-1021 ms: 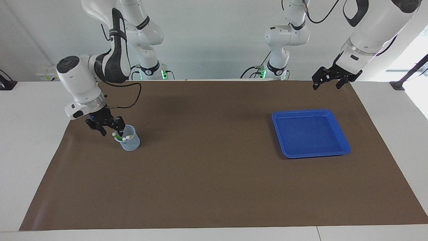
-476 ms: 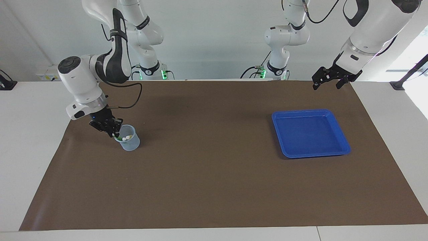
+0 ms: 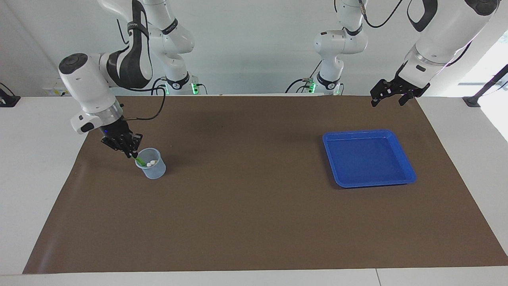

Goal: Right arm passes pens to left for tray arrangement
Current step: 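Grasp the green pen with the right gripper and lift it out, then carry the green pen toward center while the left gripper reaches it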

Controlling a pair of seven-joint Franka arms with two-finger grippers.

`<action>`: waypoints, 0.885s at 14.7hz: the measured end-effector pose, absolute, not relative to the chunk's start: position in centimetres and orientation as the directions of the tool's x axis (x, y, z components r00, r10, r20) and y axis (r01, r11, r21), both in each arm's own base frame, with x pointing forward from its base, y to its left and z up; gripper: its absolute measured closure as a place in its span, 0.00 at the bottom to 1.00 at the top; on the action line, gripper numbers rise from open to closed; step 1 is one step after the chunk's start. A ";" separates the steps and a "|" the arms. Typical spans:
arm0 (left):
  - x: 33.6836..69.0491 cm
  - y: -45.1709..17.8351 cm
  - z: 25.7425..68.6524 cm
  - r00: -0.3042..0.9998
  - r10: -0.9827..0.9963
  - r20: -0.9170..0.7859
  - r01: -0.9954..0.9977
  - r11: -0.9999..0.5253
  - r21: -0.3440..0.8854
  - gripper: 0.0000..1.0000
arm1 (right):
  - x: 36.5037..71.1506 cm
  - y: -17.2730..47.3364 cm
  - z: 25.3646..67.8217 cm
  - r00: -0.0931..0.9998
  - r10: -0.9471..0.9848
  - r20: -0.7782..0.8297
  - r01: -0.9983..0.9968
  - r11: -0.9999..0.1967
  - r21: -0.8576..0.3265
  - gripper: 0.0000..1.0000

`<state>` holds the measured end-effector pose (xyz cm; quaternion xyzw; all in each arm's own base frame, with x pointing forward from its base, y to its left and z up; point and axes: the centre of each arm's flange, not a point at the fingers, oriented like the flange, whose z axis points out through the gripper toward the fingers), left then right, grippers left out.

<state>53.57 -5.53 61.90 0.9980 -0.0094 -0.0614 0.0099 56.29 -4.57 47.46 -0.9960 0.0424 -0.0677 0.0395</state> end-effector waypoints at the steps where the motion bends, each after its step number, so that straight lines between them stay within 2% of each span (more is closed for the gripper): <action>1: 53.6 -5.5 61.9 0.992 -0.020 -0.122 -0.018 -1.000 0.021 0.00 | 56.0 -4.3 49.8 0.989 -0.081 0.123 -0.071 -0.994 -0.087 0.83; 4: 53.6 -5.5 61.9 0.992 -0.020 -0.122 -0.018 -1.000 0.021 0.00 | 54.7 -3.4 56.0 0.991 -0.081 0.104 -0.071 -0.993 -0.096 0.83; 6: 53.6 -5.5 61.9 0.992 -0.020 -0.122 -0.018 -1.000 0.021 0.00 | 54.5 -2.3 57.9 0.988 -0.119 0.101 -0.108 -0.989 -0.104 0.83; 9: 53.5 -5.5 61.9 0.992 -0.020 -0.126 -0.018 -1.000 0.021 0.00 | 54.8 1.6 57.8 0.970 -0.232 0.073 -0.219 -0.964 -0.150 0.83; 13: 53.0 -5.5 62.0 0.990 -0.021 -0.143 -0.018 -1.000 0.019 0.00 | 55.6 9.7 57.6 0.892 -0.452 -0.022 -0.431 -0.831 -0.351 0.83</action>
